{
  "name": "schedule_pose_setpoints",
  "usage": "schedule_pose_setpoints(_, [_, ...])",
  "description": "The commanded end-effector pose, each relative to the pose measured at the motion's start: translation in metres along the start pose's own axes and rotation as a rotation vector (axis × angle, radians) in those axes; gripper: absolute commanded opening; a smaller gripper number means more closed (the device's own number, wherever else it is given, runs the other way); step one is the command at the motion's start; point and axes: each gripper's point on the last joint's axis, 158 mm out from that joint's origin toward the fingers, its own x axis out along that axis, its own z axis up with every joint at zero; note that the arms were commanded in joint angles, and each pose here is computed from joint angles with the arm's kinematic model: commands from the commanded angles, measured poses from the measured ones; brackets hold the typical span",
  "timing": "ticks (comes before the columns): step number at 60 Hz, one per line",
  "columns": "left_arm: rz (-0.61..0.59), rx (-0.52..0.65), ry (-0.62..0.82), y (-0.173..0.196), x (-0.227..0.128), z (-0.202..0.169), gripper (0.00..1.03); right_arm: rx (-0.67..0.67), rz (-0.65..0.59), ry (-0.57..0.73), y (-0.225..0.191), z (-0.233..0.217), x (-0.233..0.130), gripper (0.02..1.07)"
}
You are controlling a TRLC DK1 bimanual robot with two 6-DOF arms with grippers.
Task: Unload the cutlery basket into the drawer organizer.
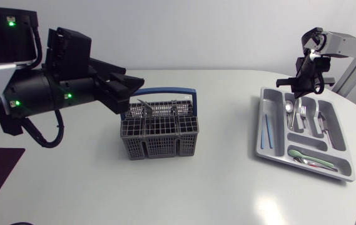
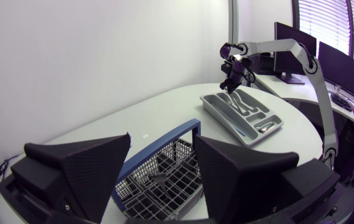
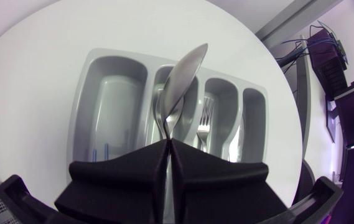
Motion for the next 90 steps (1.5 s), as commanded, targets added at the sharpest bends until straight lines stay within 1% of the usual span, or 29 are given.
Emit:
schedule_pose_setpoints(1, [-0.007,0.008,0.015,-0.001,-0.002,-0.011,0.91,0.023,-0.024,0.048,0.001,-0.008,0.017,0.08])
schedule_pose_setpoints(14, [-0.006,0.005,0.01,0.0,-0.006,-0.008,0.91,0.025,-0.046,0.102,-0.003,-0.016,0.04,0.08])
schedule_pose_setpoints(26, [-0.002,0.0,0.008,0.004,-0.009,-0.008,0.91,0.032,-0.064,0.126,-0.009,-0.02,0.054,0.08])
schedule_pose_setpoints(41, [-0.006,-0.003,0.001,0.004,-0.011,-0.006,0.91,0.019,-0.071,0.161,-0.007,-0.028,0.071,0.08])
schedule_pose_setpoints(43, [-0.006,-0.003,-0.001,0.004,-0.012,-0.005,0.91,0.017,-0.069,0.168,-0.006,-0.03,0.072,0.11])
schedule_pose_setpoints(45, [-0.006,-0.003,-0.001,0.004,-0.012,-0.005,0.91,0.012,-0.066,0.176,-0.004,-0.032,0.073,0.18])
schedule_pose_setpoints(49, [-0.006,-0.002,-0.002,0.004,-0.012,-0.004,0.91,0.0,-0.059,0.185,0.002,-0.035,0.072,0.29])
schedule_pose_setpoints(55, [-0.006,-0.004,-0.002,0.004,-0.012,-0.004,0.91,-0.007,-0.042,0.18,0.008,-0.034,0.063,0.55])
schedule_pose_setpoints(60, [-0.006,-0.005,-0.002,0.004,-0.012,-0.004,0.91,0.003,-0.021,0.16,0.009,-0.029,0.053,0.67])
schedule_pose_setpoints(63, [-0.006,-0.005,-0.004,0.004,-0.013,-0.003,0.91,0.006,-0.012,0.144,0.009,-0.026,0.044,0.72])
schedule_pose_setpoints(69, [-0.005,-0.006,-0.007,0.004,-0.014,-0.002,0.91,0.018,0.002,0.078,0.007,-0.019,0.026,0.72])
schedule_pose_setpoints(78, [-0.005,-0.005,-0.009,0.004,-0.014,-0.001,0.91,0.009,0.029,-0.059,0.003,-0.007,-0.016,0.72])
schedule_pose_setpoints(83, [-0.005,-0.002,-0.005,0.004,-0.014,-0.002,0.91,-0.011,0.086,-0.145,0.008,-0.001,-0.042,0.72])
schedule_pose_setpoints(85, [-0.006,-0.002,-0.001,0.004,-0.015,-0.002,0.91,-0.029,0.11,-0.177,0.011,-0.002,-0.052,0.74])
schedule_pose_setpoints(90, [-0.01,-0.002,0.005,0.003,-0.015,-0.003,0.91,-0.078,0.194,-0.246,0.028,-0.006,-0.077,0.75])
